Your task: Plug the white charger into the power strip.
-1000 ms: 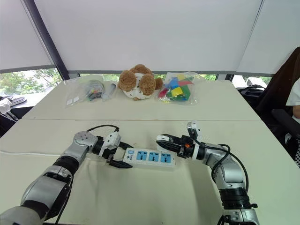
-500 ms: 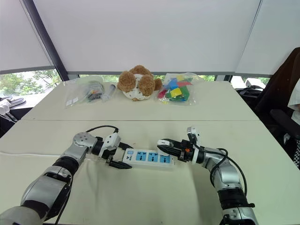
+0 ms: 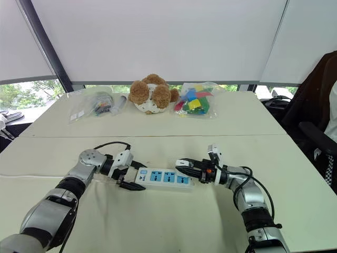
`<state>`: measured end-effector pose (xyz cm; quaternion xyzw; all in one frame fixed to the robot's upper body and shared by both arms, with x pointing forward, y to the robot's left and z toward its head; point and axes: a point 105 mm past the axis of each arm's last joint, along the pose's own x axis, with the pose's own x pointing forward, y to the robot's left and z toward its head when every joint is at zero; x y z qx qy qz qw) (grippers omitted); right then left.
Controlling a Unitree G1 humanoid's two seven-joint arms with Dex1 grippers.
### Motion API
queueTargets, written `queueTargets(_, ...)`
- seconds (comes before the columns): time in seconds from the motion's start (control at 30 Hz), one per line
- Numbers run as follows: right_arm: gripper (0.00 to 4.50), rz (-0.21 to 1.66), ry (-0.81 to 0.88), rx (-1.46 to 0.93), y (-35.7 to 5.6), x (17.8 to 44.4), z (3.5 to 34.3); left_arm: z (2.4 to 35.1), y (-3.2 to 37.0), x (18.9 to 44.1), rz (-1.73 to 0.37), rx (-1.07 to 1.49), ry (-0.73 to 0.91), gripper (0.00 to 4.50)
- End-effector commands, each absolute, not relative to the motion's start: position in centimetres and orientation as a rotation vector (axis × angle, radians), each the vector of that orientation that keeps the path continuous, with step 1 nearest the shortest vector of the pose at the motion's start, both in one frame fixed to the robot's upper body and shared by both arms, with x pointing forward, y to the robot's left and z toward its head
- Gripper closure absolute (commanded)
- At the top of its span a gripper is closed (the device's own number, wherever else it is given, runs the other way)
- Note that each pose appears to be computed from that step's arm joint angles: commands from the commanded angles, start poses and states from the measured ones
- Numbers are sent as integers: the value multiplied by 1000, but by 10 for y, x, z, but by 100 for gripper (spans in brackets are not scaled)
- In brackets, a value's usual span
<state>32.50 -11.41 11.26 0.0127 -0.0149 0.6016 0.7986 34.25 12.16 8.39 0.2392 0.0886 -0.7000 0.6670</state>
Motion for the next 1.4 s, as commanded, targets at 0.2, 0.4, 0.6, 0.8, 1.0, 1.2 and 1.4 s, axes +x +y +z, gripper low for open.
queueTargets(0.2,371,1313,101,70,-117,321,84,69,146,333,-1570,576,325,147)
queueTargets(0.4,371,1347,150,63,-115,313,68,69,151,331,-1561,573,329,147)
queueTargets(0.6,371,1378,251,5,-118,302,34,69,153,327,-1559,568,332,147)
queueTargets(0.8,371,1386,287,-6,-118,303,23,71,157,326,-1543,568,332,147)
queueTargets(1.0,371,1408,356,-42,-118,296,2,74,160,323,-1542,572,329,147)
queueTargets(1.2,371,1399,383,-77,-120,291,-12,77,162,322,-1531,577,329,147)
queueTargets(1.4,371,1396,364,-68,-116,295,-9,77,164,321,-1522,577,333,147)
